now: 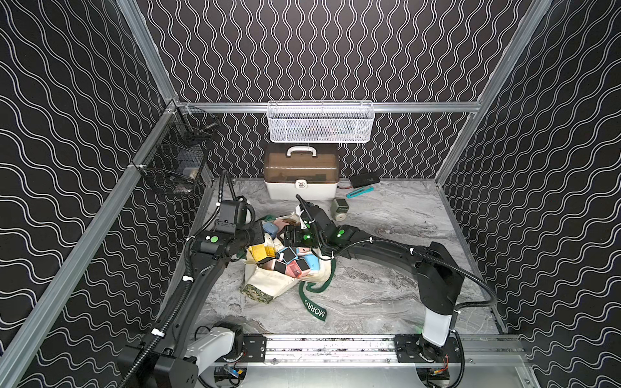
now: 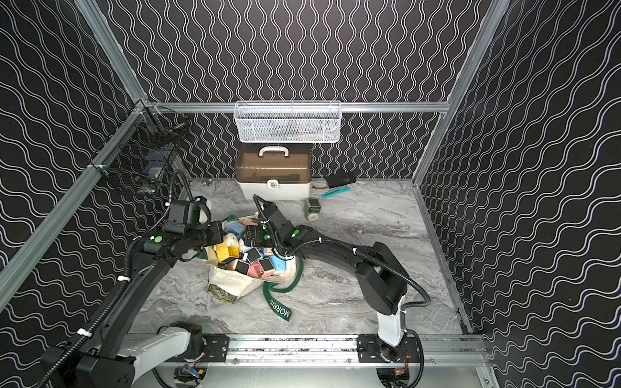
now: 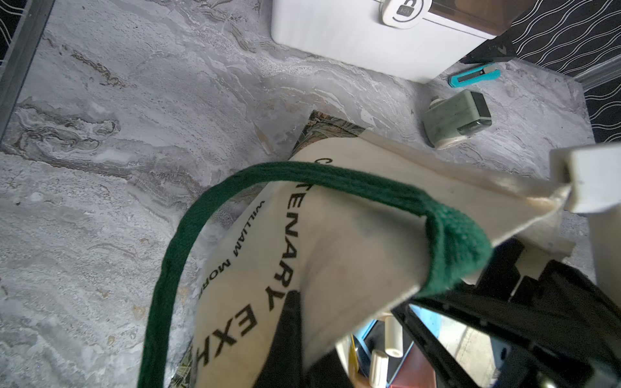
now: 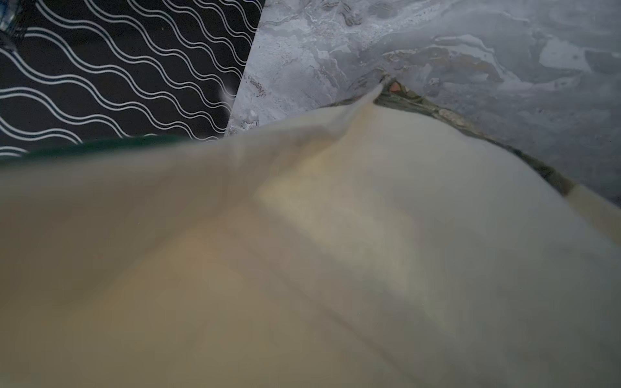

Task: Take out the pencil sharpeners from the tote bags
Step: Pick up the pencil sharpener from the canvas bag.

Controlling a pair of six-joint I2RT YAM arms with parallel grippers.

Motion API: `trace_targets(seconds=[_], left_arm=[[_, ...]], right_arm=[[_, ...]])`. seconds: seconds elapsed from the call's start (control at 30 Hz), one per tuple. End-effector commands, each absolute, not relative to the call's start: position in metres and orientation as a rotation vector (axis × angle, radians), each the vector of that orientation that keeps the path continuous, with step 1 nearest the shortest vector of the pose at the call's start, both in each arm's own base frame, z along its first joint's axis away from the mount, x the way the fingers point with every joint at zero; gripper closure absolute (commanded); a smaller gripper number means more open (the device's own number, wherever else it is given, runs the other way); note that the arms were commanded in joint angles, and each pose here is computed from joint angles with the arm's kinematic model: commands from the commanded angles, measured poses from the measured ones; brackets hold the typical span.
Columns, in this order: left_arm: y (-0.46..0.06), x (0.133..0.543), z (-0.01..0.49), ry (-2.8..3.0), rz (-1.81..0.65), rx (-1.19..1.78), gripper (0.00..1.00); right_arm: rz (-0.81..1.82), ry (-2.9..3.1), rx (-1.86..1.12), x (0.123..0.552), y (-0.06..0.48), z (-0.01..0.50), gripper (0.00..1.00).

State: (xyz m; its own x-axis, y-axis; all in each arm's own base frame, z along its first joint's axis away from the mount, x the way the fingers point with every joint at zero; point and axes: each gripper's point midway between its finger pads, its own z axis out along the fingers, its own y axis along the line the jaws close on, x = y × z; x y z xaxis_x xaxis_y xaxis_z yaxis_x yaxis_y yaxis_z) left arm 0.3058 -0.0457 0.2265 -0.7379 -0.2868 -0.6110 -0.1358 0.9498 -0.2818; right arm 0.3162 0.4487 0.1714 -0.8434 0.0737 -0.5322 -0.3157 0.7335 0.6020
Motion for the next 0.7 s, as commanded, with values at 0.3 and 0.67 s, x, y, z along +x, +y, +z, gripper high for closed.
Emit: trace_targets(seconds=[0.3,0.67], left_arm=[[-0.048,0.299,0.222,2.442,-0.295,-0.274,1.00],[-0.048,0.298,0.222,2.443,-0.297,-0.271,1.00]], right_arm=[[0.852,2.458,-0.031,0.337,0.450,0.152,0.12],[0.892,2.430,-0.371,0.318,0.461,0.149,0.25]])
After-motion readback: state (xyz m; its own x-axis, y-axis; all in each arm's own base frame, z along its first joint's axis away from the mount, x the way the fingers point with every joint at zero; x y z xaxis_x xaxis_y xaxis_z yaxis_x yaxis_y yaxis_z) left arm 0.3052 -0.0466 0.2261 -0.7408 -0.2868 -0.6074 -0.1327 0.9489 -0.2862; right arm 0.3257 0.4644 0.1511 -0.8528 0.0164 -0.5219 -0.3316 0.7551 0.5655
